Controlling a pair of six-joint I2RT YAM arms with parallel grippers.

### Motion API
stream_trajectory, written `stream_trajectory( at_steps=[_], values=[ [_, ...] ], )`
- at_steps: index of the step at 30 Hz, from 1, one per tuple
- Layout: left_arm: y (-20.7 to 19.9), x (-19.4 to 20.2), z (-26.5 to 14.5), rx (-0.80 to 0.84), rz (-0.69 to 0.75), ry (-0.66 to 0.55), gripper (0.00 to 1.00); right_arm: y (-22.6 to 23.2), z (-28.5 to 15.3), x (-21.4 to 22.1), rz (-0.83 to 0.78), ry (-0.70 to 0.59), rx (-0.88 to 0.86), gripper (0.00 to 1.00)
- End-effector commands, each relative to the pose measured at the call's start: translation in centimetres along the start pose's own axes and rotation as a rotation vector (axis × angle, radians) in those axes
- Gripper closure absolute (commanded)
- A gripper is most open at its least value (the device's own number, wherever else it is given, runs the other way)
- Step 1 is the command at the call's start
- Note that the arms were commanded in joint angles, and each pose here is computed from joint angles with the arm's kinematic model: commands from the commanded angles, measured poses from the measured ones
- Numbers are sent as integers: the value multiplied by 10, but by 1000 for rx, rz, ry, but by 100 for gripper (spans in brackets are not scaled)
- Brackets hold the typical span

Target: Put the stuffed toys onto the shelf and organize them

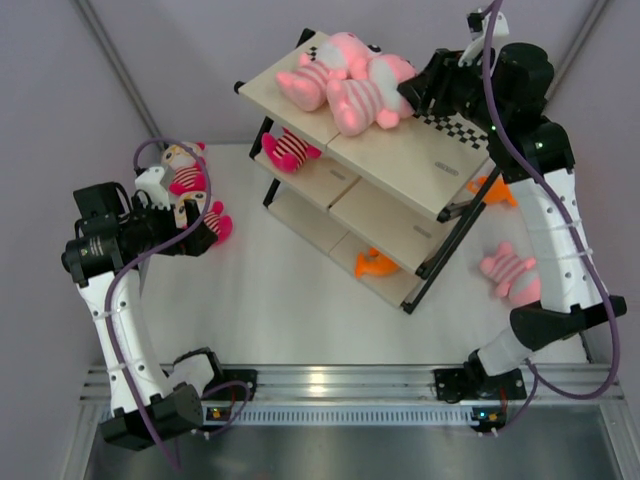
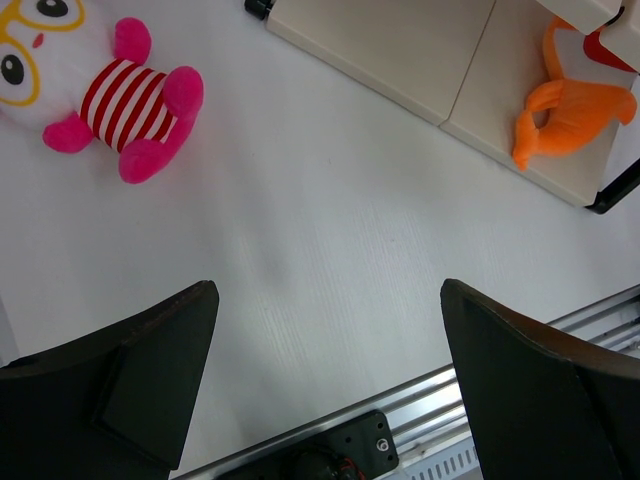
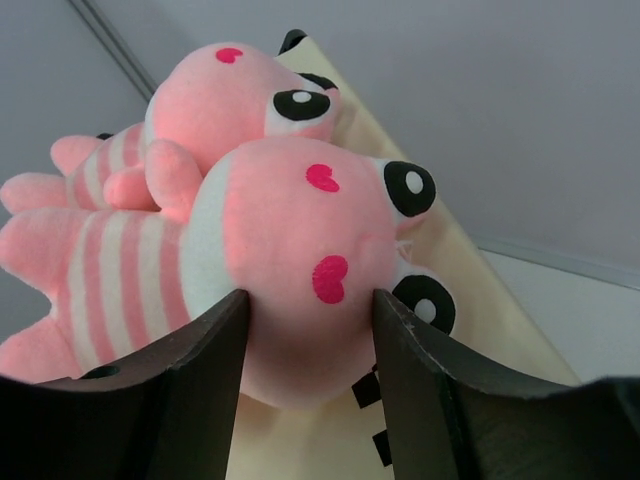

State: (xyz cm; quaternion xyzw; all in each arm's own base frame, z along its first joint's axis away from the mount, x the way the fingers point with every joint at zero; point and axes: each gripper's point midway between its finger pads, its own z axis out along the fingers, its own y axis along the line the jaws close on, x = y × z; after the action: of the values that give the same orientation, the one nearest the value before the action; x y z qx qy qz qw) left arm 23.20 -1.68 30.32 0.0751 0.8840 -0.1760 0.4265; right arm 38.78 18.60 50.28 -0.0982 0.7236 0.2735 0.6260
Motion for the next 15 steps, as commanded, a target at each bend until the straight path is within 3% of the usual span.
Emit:
stream_trajectory(
  at_steps=[1, 4, 6, 8, 10, 15],
  values=[
    [1, -6, -3, -15, 49, -36, 1, 22, 9, -34, -56, -112, -93, 47],
    [1, -6, -3, -15, 47, -34, 1, 18, 14, -32, -98, -83, -87, 40],
    [1, -6, -2, -12, 50, -33, 1, 17, 3, -42, -121, -102, -62, 29],
    [1, -5, -1, -11, 48, -31, 1, 13, -19, -56, -147, -150, -14, 19],
    [1, -2, 1, 0, 45, -23, 1, 10, -49, -72, -171, -206, 39, 15],
    [2, 2, 5, 15, 45, -8, 1, -69, -130, -80, -115, -284, 531, 7]
  ],
)
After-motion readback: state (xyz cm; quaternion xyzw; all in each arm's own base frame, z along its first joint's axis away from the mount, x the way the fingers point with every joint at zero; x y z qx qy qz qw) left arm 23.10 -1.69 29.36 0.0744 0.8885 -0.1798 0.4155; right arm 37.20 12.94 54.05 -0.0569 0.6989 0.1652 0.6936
